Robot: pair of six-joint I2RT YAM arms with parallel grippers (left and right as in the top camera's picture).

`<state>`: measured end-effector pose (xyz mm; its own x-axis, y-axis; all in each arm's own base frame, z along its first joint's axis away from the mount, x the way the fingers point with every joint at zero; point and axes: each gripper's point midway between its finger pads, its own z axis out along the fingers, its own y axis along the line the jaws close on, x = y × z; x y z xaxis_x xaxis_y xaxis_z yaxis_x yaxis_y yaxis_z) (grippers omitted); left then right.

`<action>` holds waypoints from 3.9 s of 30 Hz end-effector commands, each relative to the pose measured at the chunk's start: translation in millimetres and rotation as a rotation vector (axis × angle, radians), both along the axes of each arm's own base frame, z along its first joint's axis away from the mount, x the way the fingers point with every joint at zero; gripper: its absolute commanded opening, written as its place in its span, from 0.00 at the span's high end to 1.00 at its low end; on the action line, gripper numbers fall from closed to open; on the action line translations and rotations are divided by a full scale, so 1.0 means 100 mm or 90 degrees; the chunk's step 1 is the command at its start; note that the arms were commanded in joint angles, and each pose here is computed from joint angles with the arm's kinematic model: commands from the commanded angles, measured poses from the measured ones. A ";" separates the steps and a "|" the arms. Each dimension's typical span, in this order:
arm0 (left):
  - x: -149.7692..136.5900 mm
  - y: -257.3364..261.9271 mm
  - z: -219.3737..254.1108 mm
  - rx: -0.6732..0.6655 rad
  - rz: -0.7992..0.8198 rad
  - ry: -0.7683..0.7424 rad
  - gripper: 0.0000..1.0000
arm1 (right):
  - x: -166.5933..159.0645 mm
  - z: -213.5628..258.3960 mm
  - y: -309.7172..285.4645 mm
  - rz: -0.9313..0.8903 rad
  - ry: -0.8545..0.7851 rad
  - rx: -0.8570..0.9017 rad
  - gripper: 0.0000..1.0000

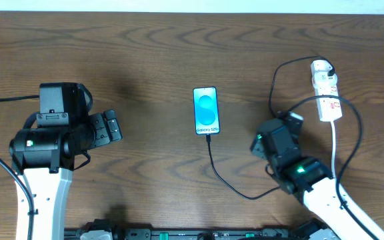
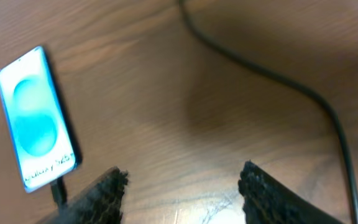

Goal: Plug charger to phone and switch on socket

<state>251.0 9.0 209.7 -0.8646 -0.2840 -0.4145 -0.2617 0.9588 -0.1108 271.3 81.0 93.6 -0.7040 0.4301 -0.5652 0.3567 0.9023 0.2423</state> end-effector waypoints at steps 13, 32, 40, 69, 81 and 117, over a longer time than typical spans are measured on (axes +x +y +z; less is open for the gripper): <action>0.00 0.05 -0.01 0.015 0.003 0.004 0.02 | 0.30 0.55 -1.38 -0.244 0.071 0.051 0.99; 0.00 0.05 -0.01 0.015 0.003 0.004 0.02 | 1.31 0.55 -2.41 -0.362 0.191 0.075 0.99; 0.00 0.05 -0.01 0.015 0.003 0.004 0.02 | 1.60 0.13 -2.43 -0.331 0.229 0.149 0.99; -0.07 0.05 0.13 0.017 0.004 -0.035 0.02 | 1.79 -0.23 -2.46 -0.335 0.229 0.163 0.99; -0.43 0.03 0.68 0.024 0.006 -0.203 0.02 | 1.75 -0.29 -2.45 -0.337 0.238 0.160 0.99; -1.61 -0.12 1.28 0.007 -0.057 -0.517 0.02 | 1.74 -0.60 -2.40 -0.334 0.275 0.163 0.99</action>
